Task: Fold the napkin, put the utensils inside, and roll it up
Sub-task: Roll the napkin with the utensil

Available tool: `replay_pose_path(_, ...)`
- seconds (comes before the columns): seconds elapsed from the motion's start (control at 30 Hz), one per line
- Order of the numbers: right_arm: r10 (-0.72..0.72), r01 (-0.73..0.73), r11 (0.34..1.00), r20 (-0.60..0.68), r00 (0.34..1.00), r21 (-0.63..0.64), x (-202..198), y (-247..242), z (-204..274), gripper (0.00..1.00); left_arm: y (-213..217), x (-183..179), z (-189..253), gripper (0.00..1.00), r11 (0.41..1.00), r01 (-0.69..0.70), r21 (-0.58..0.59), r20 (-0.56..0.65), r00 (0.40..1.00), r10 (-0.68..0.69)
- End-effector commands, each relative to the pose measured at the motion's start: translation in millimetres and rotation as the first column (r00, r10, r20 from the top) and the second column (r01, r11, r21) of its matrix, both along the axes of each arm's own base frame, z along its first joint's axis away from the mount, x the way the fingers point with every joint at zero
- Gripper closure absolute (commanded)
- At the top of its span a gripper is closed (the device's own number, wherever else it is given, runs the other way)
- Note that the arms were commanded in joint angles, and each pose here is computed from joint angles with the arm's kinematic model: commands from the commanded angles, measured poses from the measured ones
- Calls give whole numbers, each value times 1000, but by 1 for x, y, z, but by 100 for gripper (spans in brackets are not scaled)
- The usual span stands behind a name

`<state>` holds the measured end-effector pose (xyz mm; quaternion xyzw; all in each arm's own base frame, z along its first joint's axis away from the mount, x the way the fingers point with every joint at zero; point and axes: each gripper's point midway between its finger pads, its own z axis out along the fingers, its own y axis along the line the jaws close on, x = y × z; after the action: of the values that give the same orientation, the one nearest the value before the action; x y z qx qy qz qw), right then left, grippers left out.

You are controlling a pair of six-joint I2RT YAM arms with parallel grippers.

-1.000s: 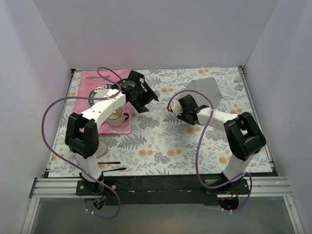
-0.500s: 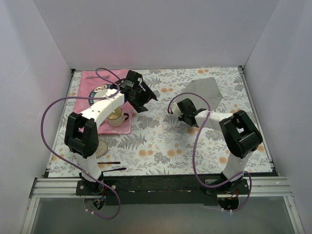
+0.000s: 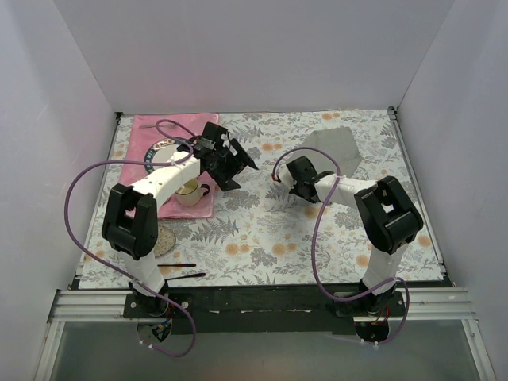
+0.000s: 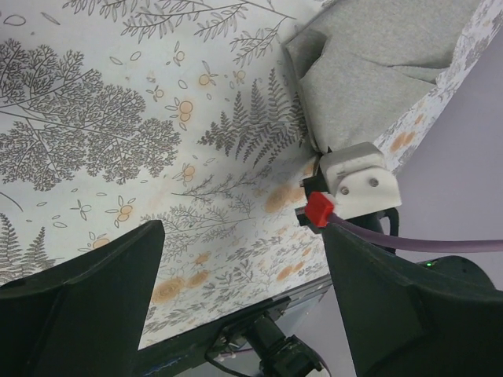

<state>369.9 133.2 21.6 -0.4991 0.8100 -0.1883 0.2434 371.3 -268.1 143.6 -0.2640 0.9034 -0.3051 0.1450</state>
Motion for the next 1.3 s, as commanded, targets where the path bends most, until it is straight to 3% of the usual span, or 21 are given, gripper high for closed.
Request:
replay_pose_path(0.0, -42, 62, 991, -163, 986, 121, -33, 22, -16, 99, 4, -9, 30, 17, 995, 41, -91, 63, 997, -35)
replay_pose_path(0.37, -116, 236, 904, -328, 938, 356, -78, 65, -12, 99, -5, -35, 1, 21, 979, 71, -190, -5, 997, -74)
replay_pose_path(0.63, -54, 286, 816, -427, 903, 502, -99, 95, -11, 99, -42, -41, -35, 23, 979, 98, -181, -87, 990, -115)
replay_pose_path(1.03, 43, 359, 706, -543, 839, 610, -117, 111, -6, 99, -56, -36, -72, 32, 990, 70, -119, -106, 991, -83)
replay_pose_path(1.27, 47, 389, 687, -571, 819, 614, -121, 109, -7, 99, -60, -37, -88, 34, 987, 37, -153, -124, 991, -57)
